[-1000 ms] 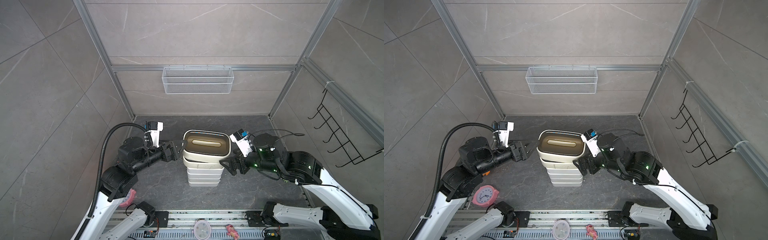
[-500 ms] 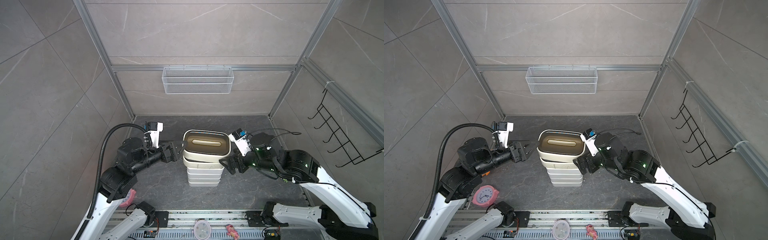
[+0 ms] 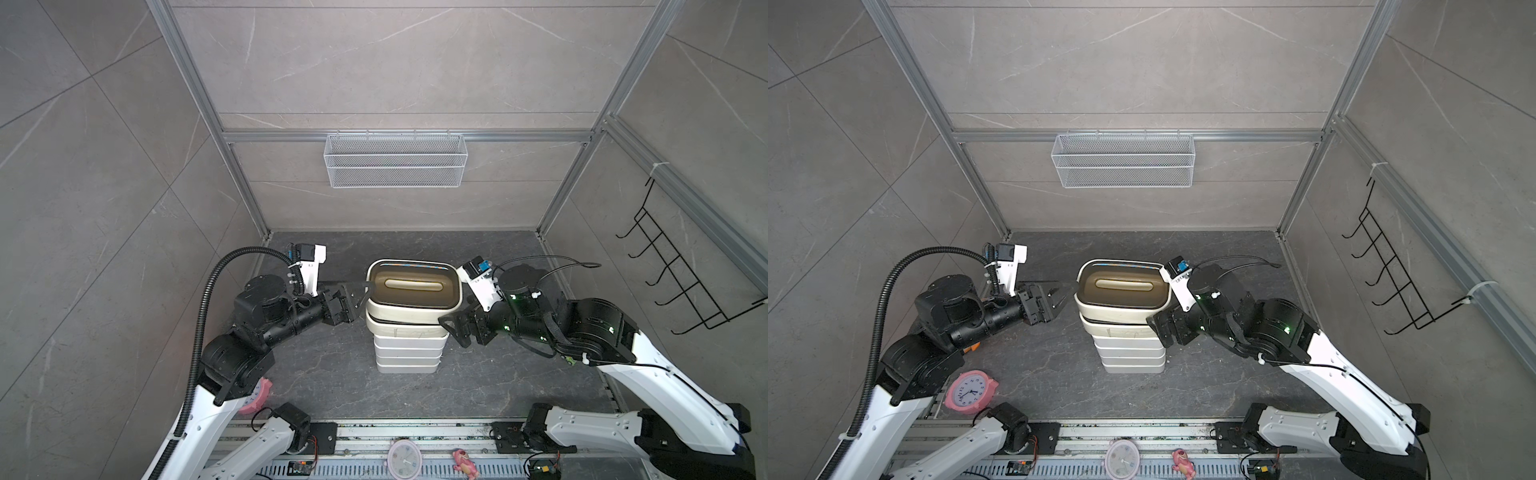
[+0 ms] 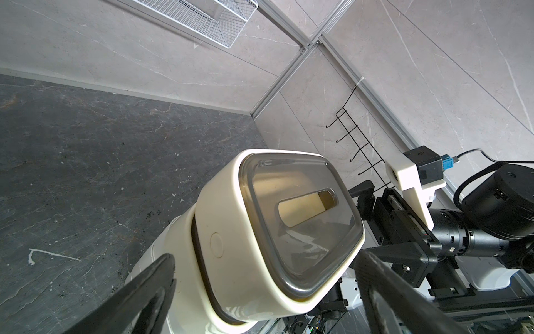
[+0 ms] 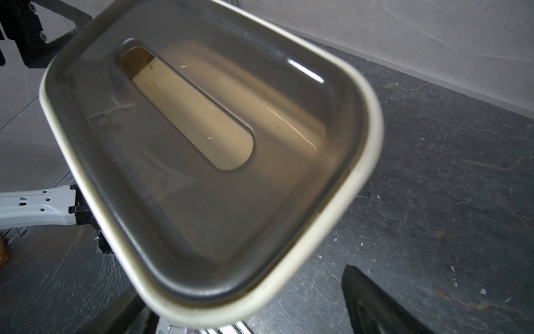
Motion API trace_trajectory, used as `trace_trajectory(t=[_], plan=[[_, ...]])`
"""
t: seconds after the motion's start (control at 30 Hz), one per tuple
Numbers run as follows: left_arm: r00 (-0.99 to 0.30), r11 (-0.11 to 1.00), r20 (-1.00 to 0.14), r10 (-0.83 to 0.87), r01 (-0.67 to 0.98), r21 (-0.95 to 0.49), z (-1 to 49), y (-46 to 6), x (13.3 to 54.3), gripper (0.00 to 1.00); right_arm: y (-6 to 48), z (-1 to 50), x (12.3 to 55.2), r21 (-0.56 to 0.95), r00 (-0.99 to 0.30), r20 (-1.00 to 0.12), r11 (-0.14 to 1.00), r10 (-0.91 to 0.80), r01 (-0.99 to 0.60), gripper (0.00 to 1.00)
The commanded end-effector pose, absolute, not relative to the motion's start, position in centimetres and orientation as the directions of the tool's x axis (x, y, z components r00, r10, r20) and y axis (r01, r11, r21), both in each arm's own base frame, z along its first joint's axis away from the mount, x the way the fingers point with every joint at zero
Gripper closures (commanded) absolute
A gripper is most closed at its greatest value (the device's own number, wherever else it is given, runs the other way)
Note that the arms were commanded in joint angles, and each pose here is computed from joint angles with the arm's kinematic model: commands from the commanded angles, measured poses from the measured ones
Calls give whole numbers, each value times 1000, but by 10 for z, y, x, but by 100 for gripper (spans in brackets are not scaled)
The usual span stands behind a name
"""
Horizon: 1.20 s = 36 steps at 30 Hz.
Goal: Stack the tissue boxes
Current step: Adjust the tissue box on the tissue box.
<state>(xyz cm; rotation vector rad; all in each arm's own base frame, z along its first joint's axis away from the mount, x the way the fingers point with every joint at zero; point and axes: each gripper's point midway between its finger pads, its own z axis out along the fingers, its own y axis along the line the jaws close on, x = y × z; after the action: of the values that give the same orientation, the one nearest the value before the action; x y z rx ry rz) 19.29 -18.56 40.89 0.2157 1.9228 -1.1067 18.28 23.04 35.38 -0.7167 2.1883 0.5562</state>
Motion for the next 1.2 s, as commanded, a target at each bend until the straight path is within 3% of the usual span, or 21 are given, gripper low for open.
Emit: trace_trajectory(t=[0.0,0.7,0.93,1.17], plan=[[-569,541,-775,-275,575,-614,430,-187,184,0,230,362,179,147,-534,-779,731,-330,-667,3],[-562,548,-782,-272,578,-605,431,-183,179,0,212,369,168,148,-512,-802,728,-308,-669,1],[-555,562,-785,-275,569,-600,431,-178,176,0,189,390,168,155,-468,-860,767,-206,-622,0],[-532,679,-808,-252,498,-539,412,-154,176,0,161,387,170,160,-483,-865,838,-135,-521,0]])
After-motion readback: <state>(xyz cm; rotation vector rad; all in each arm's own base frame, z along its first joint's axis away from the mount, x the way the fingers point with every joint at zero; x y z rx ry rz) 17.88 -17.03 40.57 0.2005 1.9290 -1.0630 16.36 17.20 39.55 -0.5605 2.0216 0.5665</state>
